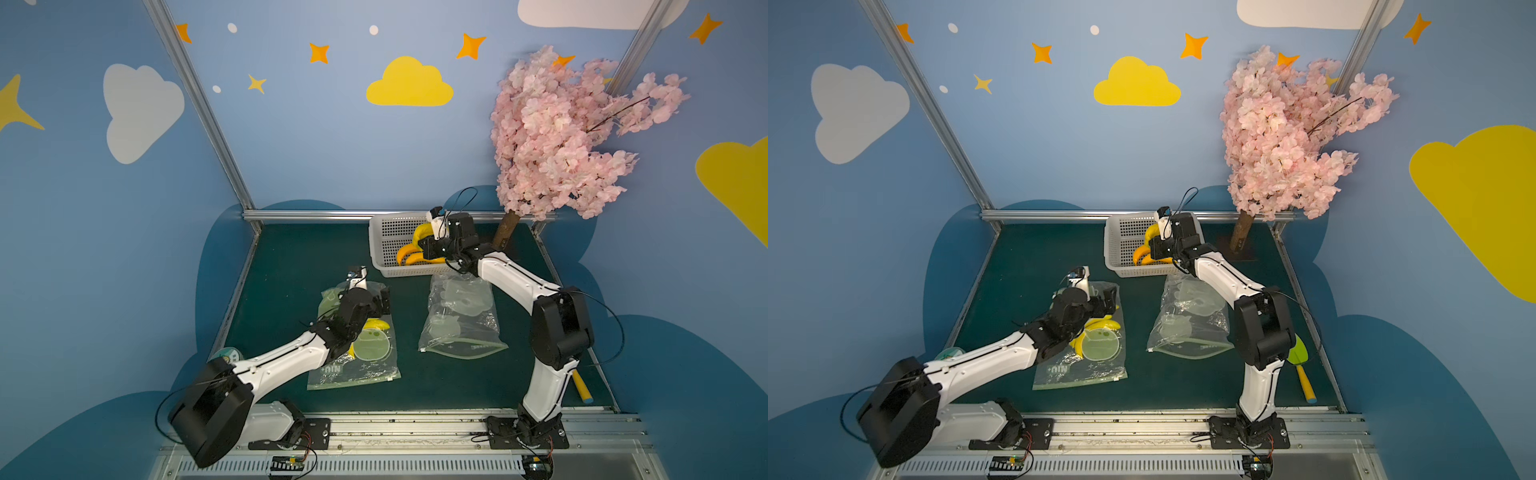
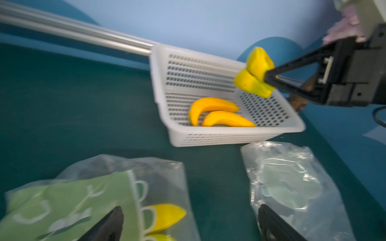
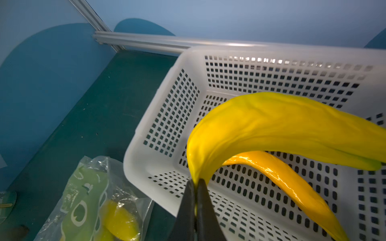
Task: Open the zip-top bag and take out the banana
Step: Place the banana in the basket, then move the zipper food storage bag to the center of the board.
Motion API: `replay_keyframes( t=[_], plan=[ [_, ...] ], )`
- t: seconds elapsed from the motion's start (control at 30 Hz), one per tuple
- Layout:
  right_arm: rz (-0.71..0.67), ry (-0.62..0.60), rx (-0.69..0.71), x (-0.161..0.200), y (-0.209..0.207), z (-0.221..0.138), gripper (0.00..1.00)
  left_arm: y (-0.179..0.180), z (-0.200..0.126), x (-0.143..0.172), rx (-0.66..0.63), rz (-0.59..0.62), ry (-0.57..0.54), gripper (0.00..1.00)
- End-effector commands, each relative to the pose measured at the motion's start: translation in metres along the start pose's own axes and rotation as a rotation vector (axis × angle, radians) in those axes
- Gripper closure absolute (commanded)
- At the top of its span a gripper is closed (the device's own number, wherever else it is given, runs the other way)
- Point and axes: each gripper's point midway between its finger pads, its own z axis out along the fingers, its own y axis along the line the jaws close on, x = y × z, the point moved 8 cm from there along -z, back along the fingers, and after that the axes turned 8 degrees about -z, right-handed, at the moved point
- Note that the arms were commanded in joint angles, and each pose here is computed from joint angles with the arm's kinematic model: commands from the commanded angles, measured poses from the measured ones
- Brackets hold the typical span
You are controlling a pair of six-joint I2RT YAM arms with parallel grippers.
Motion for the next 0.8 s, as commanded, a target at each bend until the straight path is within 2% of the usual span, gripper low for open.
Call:
replay_keyframes(
  t=[0.0, 0.07, 0.17, 0.27, 0.37, 0.5, 0.6, 0.67, 0.77],
  plan=[
    [0.079, 0.002, -0.09, -0.001, -0.011, 0.009, 1.0, 0.044, -0.012, 0.021, -0.095, -0.033, 0.147, 0.0],
    [0.113, 0.013, -0.119, 0.001, -0.016, 0.014, 0.9, 0.063, -0.018, 0.021, -0.126, -0.085, 0.157, 0.0],
    [0.087, 0.004, -0.104, 0.001, -0.014, 0.012, 0.8, 0.086, -0.023, 0.025, -0.159, -0.137, 0.177, 0.0],
    [0.057, -0.017, -0.097, -0.003, -0.008, 0.001, 0.65, 0.099, -0.024, 0.029, -0.179, -0.179, 0.206, 0.0],
    [0.041, -0.06, -0.091, -0.007, -0.003, -0.014, 0.41, 0.108, -0.023, 0.03, -0.215, -0.195, 0.222, 0.0],
    [-0.023, -0.143, -0.084, -0.016, 0.019, -0.046, 0.39, 0.127, -0.02, 0.031, -0.307, -0.264, 0.224, 0.0],
    [-0.092, -0.159, -0.097, -0.016, 0.05, -0.066, 0.38, 0.138, -0.015, 0.031, -0.308, -0.316, 0.247, 0.0],
    [-0.124, -0.126, -0.133, -0.004, 0.079, -0.071, 0.38, 0.14, -0.011, 0.032, -0.288, -0.338, 0.261, 0.0],
    [-0.112, -0.041, -0.213, 0.034, 0.118, -0.064, 0.39, 0.143, -0.005, 0.035, -0.275, -0.374, 0.278, 0.0]
  ],
)
